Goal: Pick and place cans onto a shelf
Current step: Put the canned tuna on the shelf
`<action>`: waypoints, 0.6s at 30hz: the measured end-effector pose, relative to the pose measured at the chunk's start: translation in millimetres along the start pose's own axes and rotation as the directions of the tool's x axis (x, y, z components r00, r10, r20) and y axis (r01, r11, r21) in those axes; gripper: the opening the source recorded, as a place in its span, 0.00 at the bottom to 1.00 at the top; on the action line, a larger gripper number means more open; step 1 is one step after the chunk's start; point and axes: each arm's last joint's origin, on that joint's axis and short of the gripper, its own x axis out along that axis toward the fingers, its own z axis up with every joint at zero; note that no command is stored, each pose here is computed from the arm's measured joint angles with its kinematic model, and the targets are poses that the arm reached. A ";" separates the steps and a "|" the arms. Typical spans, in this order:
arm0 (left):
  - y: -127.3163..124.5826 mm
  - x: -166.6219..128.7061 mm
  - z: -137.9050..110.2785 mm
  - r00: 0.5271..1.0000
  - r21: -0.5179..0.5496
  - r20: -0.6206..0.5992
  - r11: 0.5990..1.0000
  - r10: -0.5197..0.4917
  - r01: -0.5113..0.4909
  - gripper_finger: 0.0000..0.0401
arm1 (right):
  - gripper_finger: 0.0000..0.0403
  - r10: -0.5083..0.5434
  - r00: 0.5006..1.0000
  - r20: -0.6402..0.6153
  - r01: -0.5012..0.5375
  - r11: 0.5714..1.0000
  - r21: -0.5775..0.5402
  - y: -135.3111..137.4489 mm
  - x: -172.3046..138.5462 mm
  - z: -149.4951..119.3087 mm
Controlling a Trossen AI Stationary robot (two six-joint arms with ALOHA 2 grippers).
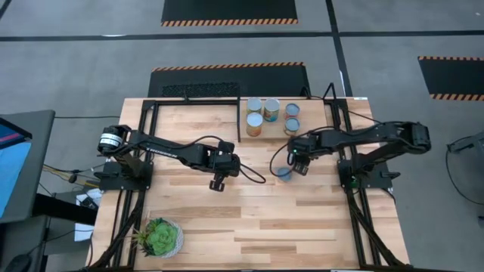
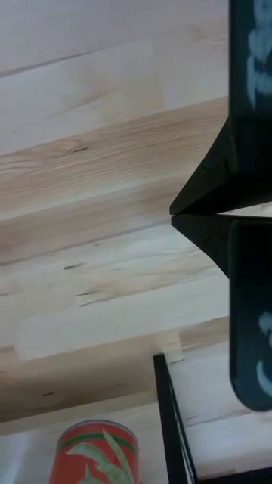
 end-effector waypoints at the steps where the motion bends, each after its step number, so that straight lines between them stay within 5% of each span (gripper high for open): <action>1: 0.0 0.0 0.0 1.000 0.000 0.000 1.000 0.000 0.000 0.00 | 0.42 -0.004 1.000 -0.008 0.004 1.000 0.008 -1.1 1.7 0.5; 11: -0.2 0.1 0.1 1.000 0.000 0.002 1.000 -0.005 0.005 0.00 | 0.46 -0.027 0.996 -0.088 0.031 0.998 0.049 -3.1 17.7 2.4; 18: -0.2 0.1 0.1 1.000 0.000 0.002 1.000 -0.006 0.006 0.00 | 0.31 -0.006 0.995 -0.098 0.016 0.995 0.102 -2.1 17.9 1.6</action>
